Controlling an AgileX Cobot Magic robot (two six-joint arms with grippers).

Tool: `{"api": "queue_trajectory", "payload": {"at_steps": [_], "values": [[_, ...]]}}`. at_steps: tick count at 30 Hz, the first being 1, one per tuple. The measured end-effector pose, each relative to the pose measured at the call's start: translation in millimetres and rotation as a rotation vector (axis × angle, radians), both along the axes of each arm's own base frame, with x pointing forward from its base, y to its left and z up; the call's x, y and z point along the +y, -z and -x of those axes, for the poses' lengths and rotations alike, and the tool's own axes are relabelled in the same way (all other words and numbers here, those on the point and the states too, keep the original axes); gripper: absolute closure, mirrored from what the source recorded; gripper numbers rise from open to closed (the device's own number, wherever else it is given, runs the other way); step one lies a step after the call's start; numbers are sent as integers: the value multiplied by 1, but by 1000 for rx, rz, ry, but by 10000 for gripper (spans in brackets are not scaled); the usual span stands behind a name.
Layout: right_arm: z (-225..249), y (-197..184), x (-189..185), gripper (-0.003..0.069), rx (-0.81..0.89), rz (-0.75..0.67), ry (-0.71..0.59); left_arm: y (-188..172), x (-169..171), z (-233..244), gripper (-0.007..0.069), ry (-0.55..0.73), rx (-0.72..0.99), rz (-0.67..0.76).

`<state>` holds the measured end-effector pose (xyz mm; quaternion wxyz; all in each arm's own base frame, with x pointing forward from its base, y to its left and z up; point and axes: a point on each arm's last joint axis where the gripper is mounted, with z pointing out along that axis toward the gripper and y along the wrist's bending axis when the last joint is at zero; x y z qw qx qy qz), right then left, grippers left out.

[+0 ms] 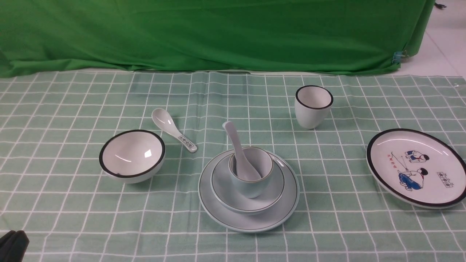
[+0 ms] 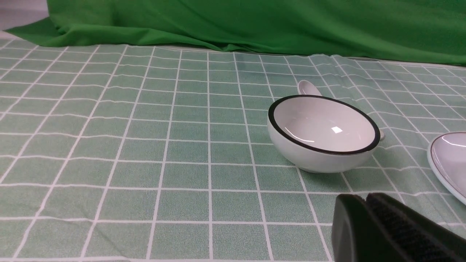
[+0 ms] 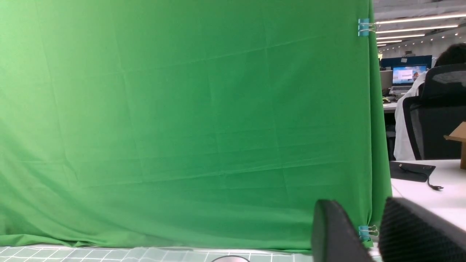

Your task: Place the bowls on the plates on the blue tablecloth, put the cups on the bowls, and place the spoons in the cups.

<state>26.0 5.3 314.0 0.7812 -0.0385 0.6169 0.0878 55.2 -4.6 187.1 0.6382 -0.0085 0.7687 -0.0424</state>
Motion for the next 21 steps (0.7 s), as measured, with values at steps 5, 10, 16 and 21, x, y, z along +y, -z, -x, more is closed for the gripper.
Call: {"api": "queue_trajectory", "payload": {"at_steps": [5,10,16,21], "values": [[0,2,0,421,12,61,14,0,0,0,608,0,0,0],[-4,24,-2,421,201,299,114,0,0,0,608,0,0,0],[-17,79,-3,421,414,427,140,0,0,0,608,0,0,-1],[-25,136,-4,421,570,403,122,0,0,0,608,0,1,-2]]}}
